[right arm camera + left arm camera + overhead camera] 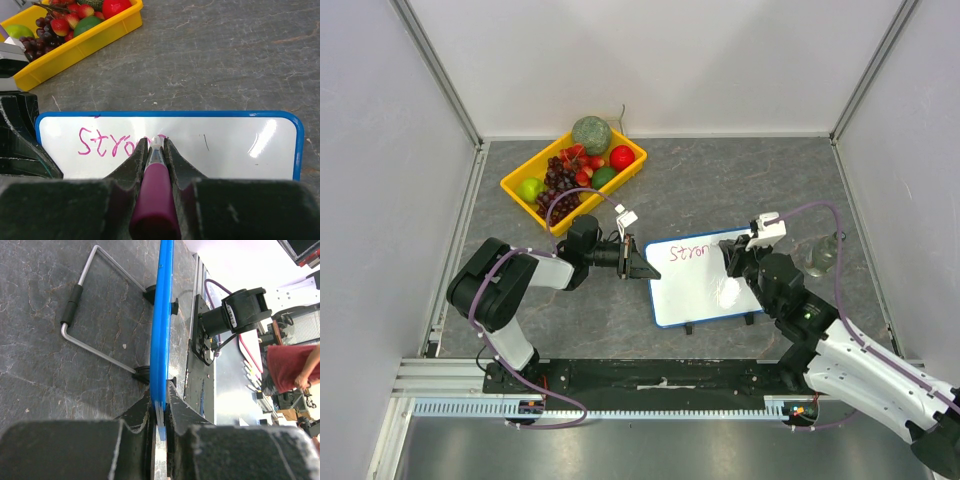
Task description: Write a sentence on the whiteboard
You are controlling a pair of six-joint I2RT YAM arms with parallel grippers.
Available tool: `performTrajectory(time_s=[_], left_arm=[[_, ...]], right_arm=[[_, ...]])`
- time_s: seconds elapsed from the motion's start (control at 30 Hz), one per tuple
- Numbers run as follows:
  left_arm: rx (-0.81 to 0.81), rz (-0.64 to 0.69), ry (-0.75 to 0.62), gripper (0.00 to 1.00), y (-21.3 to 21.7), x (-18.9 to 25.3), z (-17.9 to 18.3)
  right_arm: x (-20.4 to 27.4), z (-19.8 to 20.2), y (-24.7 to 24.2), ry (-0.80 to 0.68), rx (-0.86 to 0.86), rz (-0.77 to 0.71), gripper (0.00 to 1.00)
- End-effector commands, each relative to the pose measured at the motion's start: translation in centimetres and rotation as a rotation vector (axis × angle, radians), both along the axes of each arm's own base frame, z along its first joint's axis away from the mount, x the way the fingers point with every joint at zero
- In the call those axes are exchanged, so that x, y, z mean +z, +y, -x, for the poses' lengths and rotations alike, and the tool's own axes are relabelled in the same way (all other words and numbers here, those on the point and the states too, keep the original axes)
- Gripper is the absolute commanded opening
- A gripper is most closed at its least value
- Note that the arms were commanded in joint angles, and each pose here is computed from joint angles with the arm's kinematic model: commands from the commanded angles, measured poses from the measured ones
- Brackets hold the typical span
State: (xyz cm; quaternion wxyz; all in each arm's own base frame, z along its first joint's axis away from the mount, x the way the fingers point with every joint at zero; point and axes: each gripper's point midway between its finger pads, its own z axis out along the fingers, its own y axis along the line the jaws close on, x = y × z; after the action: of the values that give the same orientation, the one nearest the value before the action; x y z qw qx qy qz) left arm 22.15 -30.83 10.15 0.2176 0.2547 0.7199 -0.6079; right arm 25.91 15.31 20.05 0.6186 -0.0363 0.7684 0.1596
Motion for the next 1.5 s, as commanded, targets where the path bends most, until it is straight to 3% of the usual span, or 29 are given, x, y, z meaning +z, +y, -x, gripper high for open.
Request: performTrajectory(time_s=[0.0,0.53,1.1,1.47], left_arm=[[-0.044,0.003,-0.06,0.02,-0.2,-0.3,0.3],[-0.044,0.001,-0.059,0.02,-0.2,-0.4,0.3],[-0.044,0.002,-0.06,0.02,-0.2,-0.3,0.3],[-0.044,0.0,-0.058,0.02,-0.1,-0.4,0.3]], right_arm=[[0.0,0.2,0.1,-0.007,0.015,-0.016,0.0],[-2.1,1.1,-0.5,0.046,0.021,0.023,0.0],[1.6,-0.5,-1.3,-0.054,-0.072,-0.031,0.0],[1.0,-0.6,-0.9,-0.038,-0.059,-0.013,0.0]])
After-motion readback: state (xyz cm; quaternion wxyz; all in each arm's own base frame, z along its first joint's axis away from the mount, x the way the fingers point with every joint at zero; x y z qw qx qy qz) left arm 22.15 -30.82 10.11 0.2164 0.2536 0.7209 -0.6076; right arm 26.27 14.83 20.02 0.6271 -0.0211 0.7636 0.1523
